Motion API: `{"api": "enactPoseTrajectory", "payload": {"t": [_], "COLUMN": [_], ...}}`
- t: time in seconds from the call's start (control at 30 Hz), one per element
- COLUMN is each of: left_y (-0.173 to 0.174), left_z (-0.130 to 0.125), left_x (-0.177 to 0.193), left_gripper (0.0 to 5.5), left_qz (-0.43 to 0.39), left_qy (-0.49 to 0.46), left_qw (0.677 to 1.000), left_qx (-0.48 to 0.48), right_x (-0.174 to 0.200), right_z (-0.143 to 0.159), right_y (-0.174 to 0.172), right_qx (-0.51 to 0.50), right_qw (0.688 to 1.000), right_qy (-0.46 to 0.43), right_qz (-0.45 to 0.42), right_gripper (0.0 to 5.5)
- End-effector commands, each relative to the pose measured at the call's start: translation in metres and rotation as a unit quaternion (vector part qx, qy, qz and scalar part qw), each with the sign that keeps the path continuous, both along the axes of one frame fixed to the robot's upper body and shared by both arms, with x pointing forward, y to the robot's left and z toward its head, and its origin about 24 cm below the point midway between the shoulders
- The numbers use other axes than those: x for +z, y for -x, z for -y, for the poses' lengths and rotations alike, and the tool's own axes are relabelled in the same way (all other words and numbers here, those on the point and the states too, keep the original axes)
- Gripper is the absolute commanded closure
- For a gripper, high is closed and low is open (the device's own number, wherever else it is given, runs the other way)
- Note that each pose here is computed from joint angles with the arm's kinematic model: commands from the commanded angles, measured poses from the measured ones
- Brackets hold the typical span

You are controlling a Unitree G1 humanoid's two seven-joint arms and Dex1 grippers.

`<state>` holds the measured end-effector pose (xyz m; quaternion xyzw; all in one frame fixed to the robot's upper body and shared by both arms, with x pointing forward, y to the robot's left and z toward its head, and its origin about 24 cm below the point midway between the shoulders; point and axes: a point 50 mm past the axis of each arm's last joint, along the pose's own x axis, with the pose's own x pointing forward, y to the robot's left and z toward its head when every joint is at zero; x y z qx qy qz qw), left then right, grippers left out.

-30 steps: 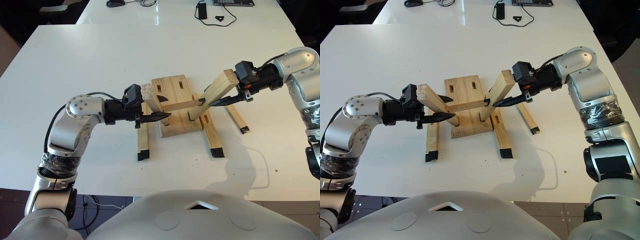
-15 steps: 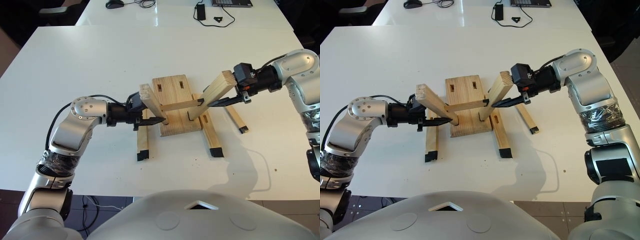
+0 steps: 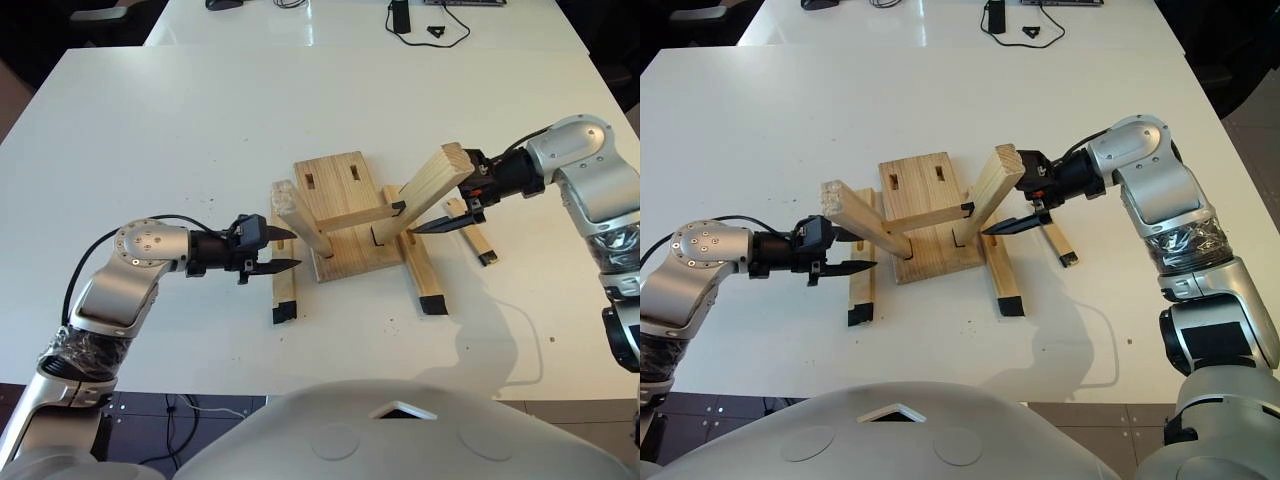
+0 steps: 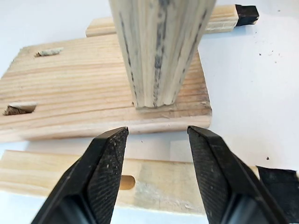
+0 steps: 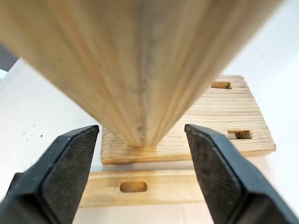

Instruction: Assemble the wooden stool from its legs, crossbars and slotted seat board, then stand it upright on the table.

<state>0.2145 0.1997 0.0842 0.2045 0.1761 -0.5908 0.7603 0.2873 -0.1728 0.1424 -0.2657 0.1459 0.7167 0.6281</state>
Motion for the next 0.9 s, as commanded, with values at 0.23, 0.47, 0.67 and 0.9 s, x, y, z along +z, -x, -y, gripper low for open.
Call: {"api": "enactPoseTrajectory", "payload": {"t": [0.23, 0.47, 0.67, 0.9], "left_y": [0.005, 0.007, 0.014, 0.016], "left_z": [-0.015, -0.033, -0.059, -0.070], "left_x": [-0.034, -0.049, -0.064, -0.062], "left_gripper": [3.14, 3.14, 3.14, 3.14], "left_qz": [-0.032, -0.055, -0.075, -0.077], "left_qy": [-0.033, -0.060, -0.090, -0.086], "left_qw": [0.998, 0.994, 0.986, 0.985], "left_qx": [0.052, 0.076, 0.117, 0.130], "right_x": [-0.064, -0.089, -0.098, -0.102], "right_z": [0.000, 0.014, 0.057, 0.101], "right_y": [-0.004, 0.006, 0.003, 0.010], "right_qx": [-0.078, -0.079, -0.128, -0.188], "right_qw": [0.996, 0.995, 0.986, 0.972], "right_qy": [-0.003, 0.042, 0.106, 0.139], "right_qz": [-0.038, -0.036, -0.019, -0.023], "right_gripper": [2.11, 2.11, 2.11, 2.11]}}
